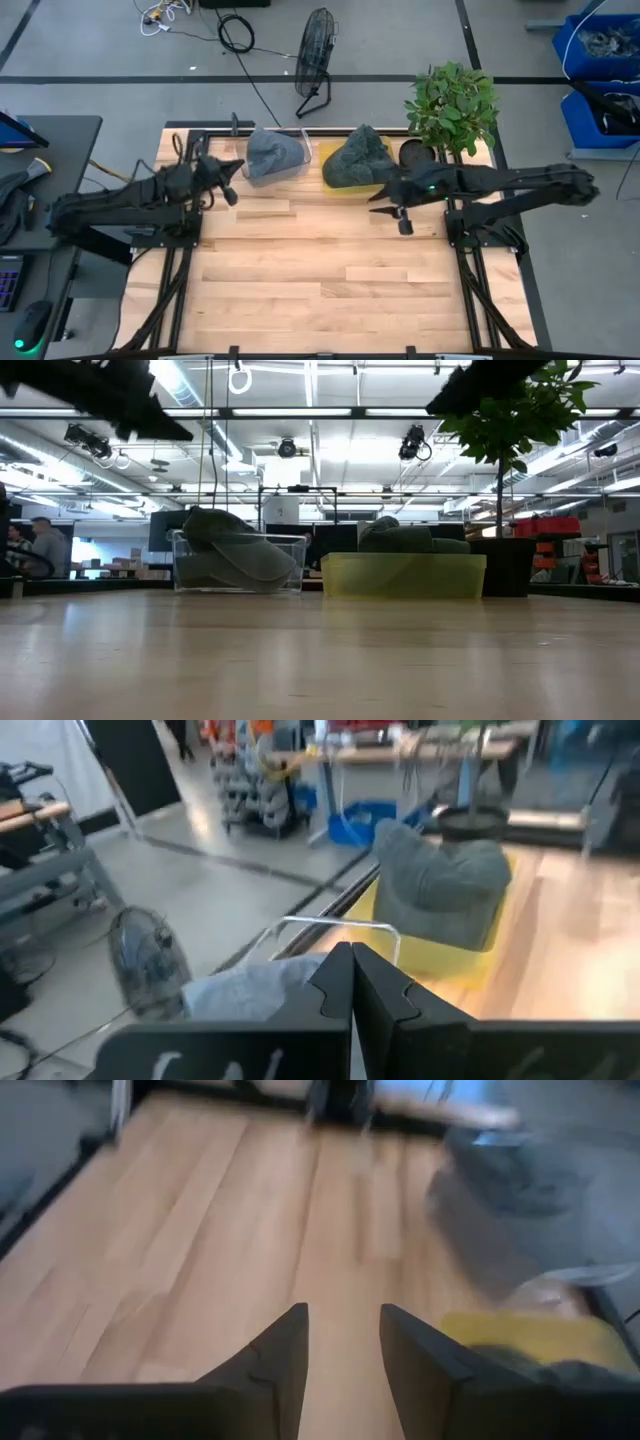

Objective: Pick & Place hat
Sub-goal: Return to Home Position

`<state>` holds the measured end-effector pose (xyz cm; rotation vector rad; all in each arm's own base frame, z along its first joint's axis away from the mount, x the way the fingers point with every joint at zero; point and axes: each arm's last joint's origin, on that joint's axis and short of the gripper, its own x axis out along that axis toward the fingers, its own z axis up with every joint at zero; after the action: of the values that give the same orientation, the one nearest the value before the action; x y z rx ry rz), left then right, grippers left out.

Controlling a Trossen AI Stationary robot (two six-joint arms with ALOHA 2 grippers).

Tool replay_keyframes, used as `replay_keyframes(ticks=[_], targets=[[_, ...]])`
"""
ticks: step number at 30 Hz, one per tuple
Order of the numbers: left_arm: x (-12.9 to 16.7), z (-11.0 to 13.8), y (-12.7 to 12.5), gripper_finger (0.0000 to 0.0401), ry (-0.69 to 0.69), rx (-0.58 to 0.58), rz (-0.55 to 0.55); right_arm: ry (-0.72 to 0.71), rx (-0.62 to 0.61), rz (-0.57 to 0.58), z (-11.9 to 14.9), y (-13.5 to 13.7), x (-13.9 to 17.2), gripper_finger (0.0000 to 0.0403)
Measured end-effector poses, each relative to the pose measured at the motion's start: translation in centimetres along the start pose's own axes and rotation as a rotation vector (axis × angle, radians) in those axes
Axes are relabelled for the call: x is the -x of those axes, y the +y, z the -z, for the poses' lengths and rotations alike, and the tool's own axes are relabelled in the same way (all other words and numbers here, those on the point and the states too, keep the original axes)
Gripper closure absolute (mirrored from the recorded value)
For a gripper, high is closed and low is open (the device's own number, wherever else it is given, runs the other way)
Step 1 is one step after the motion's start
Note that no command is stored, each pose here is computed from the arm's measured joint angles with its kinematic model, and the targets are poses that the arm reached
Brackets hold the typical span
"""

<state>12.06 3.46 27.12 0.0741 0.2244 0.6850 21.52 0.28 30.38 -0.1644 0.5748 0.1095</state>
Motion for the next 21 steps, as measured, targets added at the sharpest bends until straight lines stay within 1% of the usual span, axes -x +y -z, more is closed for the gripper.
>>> replay_keyframes(ticks=[4, 6, 8, 10, 13, 16, 21], targets=[[-0.6, 4.5, -1.1, 0.0398, -0.091, 0.041, 0.037, -0.205, -0.054, 0.053, 3.5, -0.1, 0.1, 0.0273], [-0.7, 6.3, -1.4, 0.0398, -0.16, 0.106, 0.048, -0.29, -0.098, 0.042, 5.3, 0.1, -0.2, 0.0273], [-0.7, 7.3, -1.5, 0.0398, -0.263, 0.179, 0.052, -0.366, -0.145, 0.003, 6.9, 0.3, -0.6, 0.0273], [-0.6, 8.3, -1.5, 0.0398, -0.337, 0.217, 0.053, -0.423, -0.177, -0.023, 8.3, 0.5, -0.9, 0.0273], [-0.5, 8.2, -1.4, 0.0398, -0.365, 0.211, 0.033, -0.454, -0.206, -0.008, 9.8, 0.7, -0.9, 0.0273], [-0.3, 7.7, -1.2, 0.0398, -0.392, 0.203, 0.022, -0.464, -0.232, 0.011, 10.6, 0.8, -0.4, 0.0273], [-0.1, 7.7, -1.1, 0.0398, -0.408, 0.221, 0.028, -0.497, -0.18, 0.021, 11.0, 1.1, 1.6, 0.0273]])
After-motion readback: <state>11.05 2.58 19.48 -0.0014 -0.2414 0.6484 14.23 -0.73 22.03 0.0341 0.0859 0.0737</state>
